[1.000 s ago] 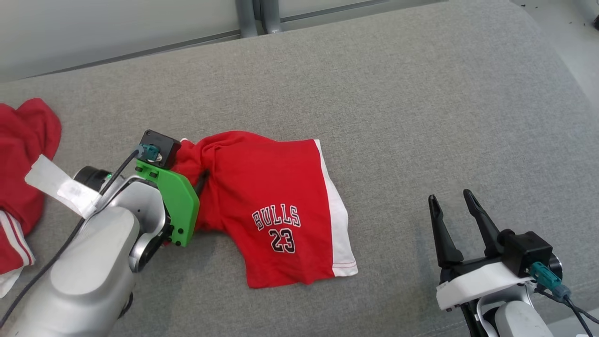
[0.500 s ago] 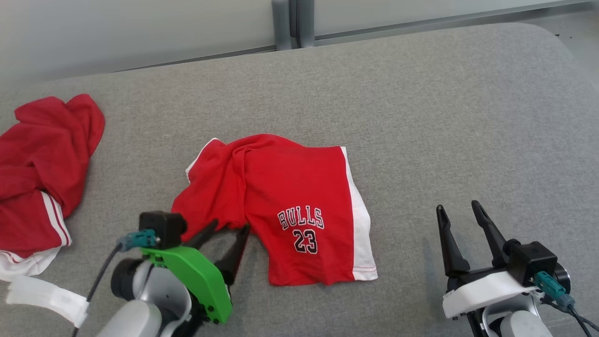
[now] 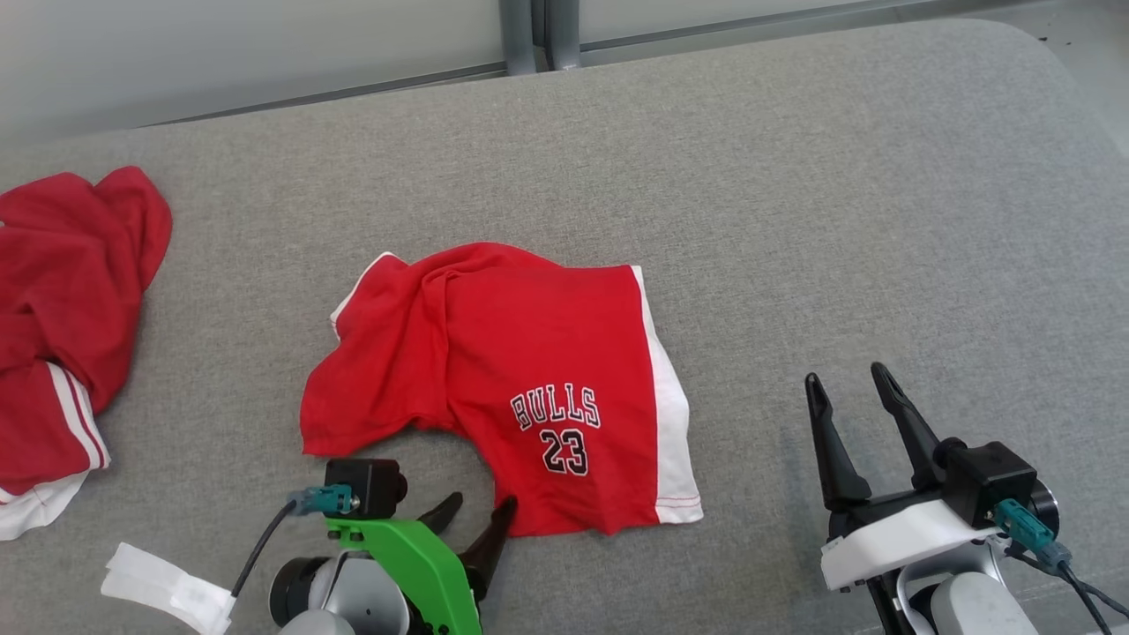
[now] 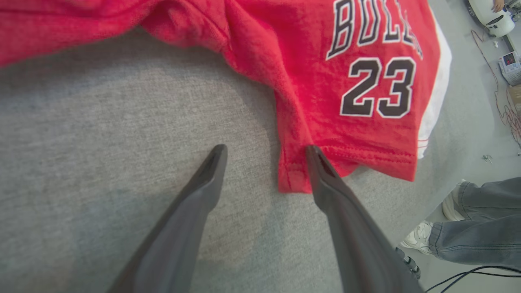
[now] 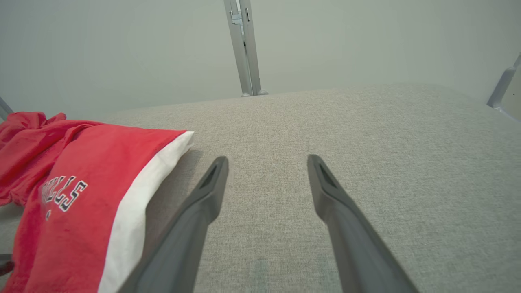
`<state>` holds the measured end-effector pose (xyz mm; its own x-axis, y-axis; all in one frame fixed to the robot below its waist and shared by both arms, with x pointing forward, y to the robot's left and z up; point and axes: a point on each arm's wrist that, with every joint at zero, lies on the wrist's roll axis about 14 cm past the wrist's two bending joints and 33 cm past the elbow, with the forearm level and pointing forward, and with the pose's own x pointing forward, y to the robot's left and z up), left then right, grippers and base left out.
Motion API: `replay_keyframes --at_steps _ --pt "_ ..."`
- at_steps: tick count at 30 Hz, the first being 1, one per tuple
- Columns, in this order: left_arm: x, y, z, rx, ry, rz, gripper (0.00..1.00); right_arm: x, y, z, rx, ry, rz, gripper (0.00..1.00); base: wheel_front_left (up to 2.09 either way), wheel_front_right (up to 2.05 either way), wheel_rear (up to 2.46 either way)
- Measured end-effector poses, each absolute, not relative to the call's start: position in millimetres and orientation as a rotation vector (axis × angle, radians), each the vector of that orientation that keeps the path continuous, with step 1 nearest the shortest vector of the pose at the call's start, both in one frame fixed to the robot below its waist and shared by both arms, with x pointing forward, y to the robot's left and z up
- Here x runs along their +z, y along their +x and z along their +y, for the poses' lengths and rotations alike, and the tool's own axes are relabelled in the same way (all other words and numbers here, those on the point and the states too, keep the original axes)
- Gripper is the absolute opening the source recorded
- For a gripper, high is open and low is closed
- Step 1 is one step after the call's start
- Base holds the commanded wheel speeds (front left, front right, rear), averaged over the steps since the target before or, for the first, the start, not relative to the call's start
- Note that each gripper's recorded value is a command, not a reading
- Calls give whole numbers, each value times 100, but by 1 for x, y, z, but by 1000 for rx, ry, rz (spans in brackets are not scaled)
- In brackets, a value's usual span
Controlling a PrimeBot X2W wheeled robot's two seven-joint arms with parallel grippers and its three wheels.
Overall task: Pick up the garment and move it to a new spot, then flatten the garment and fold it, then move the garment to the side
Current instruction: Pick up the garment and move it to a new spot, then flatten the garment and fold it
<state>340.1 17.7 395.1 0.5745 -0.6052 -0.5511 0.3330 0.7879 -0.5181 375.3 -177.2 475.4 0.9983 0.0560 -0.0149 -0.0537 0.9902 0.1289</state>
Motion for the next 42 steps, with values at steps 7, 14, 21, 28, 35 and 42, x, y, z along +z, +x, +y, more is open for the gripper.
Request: replay_keyframes --at_steps 7,14,21,28,35,42 --pt "387 336 -1 -620 -415 822 100 474 369 -191 12 130 24 100 0 0 0" --pt "384 329 -14 -677 -463 861 0 473 368 -197 -10 131 27 100 0 0 0" --pt "387 331 21 -684 -372 867 0 473 371 -194 2 135 24 100 0 0 0" --pt "388 321 105 -586 -230 950 0 467 371 -183 32 148 43 100 0 0 0" --pt "389 313 164 -494 -127 1046 0 467 377 -170 74 152 42 100 0 0 0" --pt "396 327 203 -390 -44 1057 0 466 383 -155 119 151 45 100 0 0 0"
